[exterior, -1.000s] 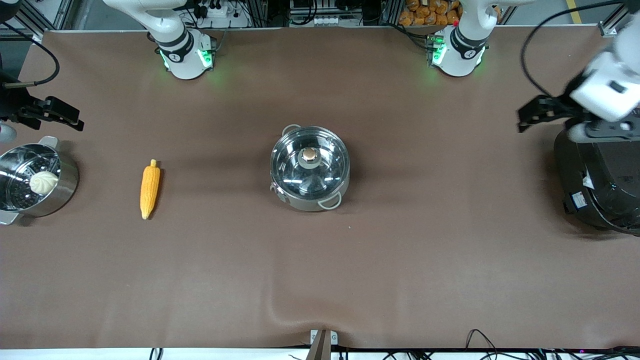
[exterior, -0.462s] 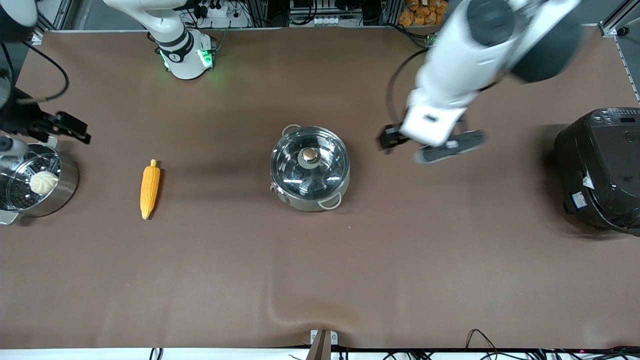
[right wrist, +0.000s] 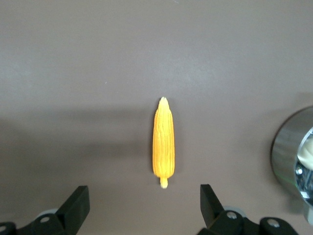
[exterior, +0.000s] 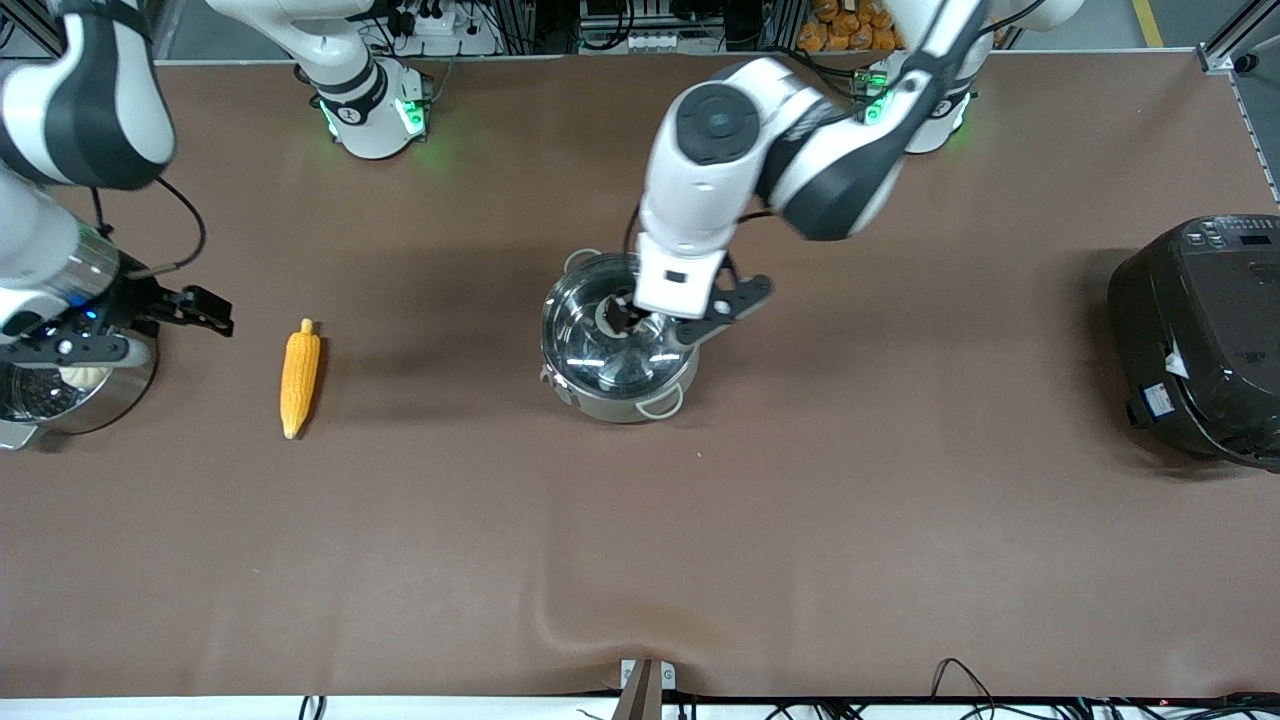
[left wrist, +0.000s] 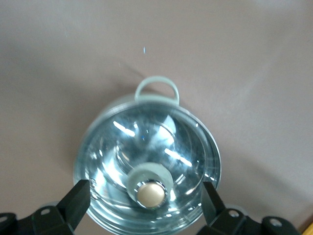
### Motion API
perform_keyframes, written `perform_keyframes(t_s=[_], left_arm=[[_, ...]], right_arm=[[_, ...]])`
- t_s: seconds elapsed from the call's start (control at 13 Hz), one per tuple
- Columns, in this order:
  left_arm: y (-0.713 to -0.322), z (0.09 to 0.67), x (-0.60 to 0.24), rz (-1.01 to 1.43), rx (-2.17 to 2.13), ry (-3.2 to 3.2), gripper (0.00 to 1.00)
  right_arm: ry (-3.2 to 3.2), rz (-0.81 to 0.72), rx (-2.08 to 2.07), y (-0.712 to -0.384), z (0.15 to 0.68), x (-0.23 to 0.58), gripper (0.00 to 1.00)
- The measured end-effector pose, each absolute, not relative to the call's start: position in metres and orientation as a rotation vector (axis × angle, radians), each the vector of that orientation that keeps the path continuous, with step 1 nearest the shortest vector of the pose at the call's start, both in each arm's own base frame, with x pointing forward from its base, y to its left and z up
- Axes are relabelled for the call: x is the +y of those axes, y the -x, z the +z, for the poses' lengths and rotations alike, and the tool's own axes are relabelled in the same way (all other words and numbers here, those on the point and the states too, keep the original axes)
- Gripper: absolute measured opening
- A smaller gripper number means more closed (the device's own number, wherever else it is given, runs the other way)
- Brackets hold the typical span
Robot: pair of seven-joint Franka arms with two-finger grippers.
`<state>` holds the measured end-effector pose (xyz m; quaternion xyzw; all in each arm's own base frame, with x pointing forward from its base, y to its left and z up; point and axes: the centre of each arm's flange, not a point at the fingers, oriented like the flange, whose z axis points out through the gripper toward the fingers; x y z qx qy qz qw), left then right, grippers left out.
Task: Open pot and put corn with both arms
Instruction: 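Grasp the lid knob with the left gripper while the right gripper reaches the corn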
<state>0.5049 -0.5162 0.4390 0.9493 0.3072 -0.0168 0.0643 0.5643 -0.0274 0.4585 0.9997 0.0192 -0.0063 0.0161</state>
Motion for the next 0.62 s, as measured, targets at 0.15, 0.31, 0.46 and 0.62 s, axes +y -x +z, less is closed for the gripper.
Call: perform_keyframes(t_s=[0.15,0.31,0.46,0.62], left_arm=[[-0.487,0.415,-0.539,-0.060,1.007,-2.876,1.00],[-0.478,0.394,-0.550,-0.073,1.065,-2.885,1.00],[-0.478,0.378,-0.551,-0.087,1.088,-2.900,1.00],[-0.480,0.365,-0.550,-0.095,1.101,-2.913,1.00]], right_arm=[[-3.104,-0.014,0.085,-0.566,0.426,-0.032,1.00],[-3.101,-0.015,0.089,-0.566,0.390,-0.041,1.00],[-3.101,-0.018,0.086,-0.561,0.353,-0.048,1.00],[-3.100,-0.010,0.081,-0.556,0.322,-0.051,1.00]])
